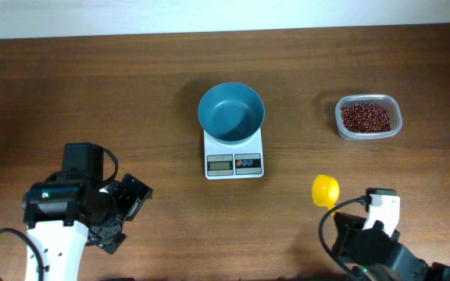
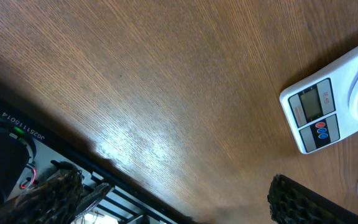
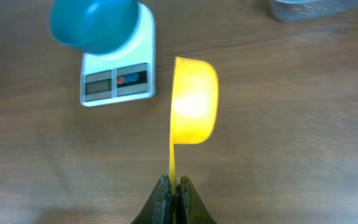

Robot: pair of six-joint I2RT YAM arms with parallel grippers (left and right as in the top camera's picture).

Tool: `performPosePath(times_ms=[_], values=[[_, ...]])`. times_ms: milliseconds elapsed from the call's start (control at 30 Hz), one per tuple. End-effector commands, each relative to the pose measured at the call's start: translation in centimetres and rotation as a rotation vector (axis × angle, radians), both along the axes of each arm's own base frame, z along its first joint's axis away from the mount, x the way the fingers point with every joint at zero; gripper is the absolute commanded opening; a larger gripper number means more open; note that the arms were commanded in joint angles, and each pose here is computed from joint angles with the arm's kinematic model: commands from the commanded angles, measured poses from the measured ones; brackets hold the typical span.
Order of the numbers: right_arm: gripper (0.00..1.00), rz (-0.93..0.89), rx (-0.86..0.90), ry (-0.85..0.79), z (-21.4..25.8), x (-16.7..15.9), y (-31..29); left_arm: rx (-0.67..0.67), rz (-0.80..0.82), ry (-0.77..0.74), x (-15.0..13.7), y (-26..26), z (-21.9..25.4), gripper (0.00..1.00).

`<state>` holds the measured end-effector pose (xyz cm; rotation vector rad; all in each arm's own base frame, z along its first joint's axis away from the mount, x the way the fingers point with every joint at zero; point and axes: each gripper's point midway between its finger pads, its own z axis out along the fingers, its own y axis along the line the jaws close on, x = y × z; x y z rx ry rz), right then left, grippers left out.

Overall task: Scoop item into bowl and weigh 50g on scale
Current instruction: 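Carry the scoop with the right gripper to the red bean tub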

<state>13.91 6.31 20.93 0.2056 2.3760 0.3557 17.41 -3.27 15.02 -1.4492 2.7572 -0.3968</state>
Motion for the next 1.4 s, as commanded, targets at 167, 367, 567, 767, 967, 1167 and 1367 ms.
performPosePath(times_ms=[167, 367, 567, 767, 967, 1167, 1367], values=[[0.04, -0.131, 0.015, -0.042, 3.3, -0.7, -3.5, 0.016, 0.001, -0.021, 0.2, 0.3, 0.5, 0.99], [0.04, -0.196, 0.023, 0.029, 2.7, -2.1, -5.0, 0.017, 0.002, -0.023, 0.3, 0.3, 0.5, 0.99], [0.04, -0.344, 0.019, -0.215, 6.8, 2.1, -5.2, 0.122, 0.019, -0.090, 1.9, 2.1, 0.5, 0.99], [0.04, -0.364, -0.083, -0.217, 8.7, 4.5, -3.1, 0.122, 0.019, -0.090, 1.9, 2.1, 0.5, 0.99], [0.04, -0.410, -0.205, -0.146, 11.4, 5.1, -2.9, 0.122, 0.019, -0.089, 1.9, 2.1, 0.5, 0.99], [0.04, -0.584, -0.255, -0.037, 12.0, 4.7, -6.9, 0.122, 0.019, -0.089, 1.9, 2.1, 0.5, 0.99], [0.04, -0.699, -0.324, 0.077, 11.1, 3.9, -10.7, 0.122, 0.019, -0.089, 1.9, 2.1, 0.5, 0.99]])
